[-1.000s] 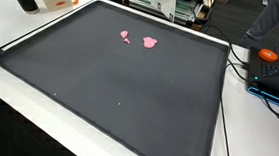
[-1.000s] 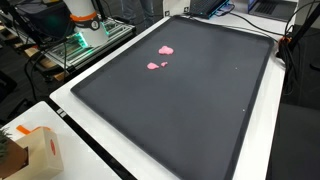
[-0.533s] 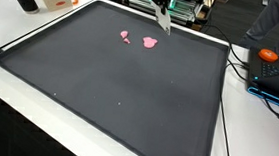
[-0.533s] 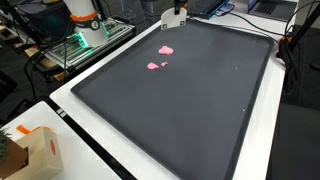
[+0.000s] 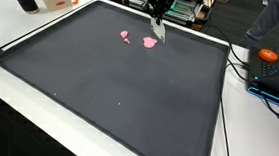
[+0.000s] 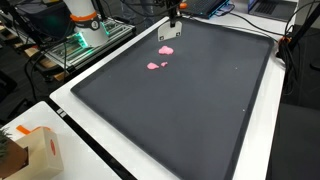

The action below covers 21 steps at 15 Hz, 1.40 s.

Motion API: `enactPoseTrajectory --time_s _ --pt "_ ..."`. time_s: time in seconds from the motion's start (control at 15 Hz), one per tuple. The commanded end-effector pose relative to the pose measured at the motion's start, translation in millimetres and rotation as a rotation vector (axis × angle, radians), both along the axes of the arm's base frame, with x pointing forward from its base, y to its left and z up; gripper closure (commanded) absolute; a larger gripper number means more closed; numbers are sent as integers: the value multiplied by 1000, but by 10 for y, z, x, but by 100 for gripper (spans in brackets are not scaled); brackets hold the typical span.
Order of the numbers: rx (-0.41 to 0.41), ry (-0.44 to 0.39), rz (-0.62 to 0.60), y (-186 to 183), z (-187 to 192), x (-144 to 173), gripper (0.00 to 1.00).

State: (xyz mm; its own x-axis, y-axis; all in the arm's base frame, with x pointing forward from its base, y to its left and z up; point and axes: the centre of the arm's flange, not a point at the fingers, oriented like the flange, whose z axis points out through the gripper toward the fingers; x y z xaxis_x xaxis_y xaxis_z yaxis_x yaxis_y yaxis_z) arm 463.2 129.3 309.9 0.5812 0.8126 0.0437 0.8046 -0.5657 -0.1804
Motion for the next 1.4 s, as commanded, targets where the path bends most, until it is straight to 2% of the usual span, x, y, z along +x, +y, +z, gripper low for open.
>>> enactPoseTrajectory --time_s 0.0,0.73,1.07,1.33 --pt "20 -25 28 -148 -172 -131 99" --pt "-40 -52 24 -359 -476 -146 99" --pt "-77 -33 42 -391 -550 -144 99" --pt "-72 -31 69 -345 -612 -135 99"
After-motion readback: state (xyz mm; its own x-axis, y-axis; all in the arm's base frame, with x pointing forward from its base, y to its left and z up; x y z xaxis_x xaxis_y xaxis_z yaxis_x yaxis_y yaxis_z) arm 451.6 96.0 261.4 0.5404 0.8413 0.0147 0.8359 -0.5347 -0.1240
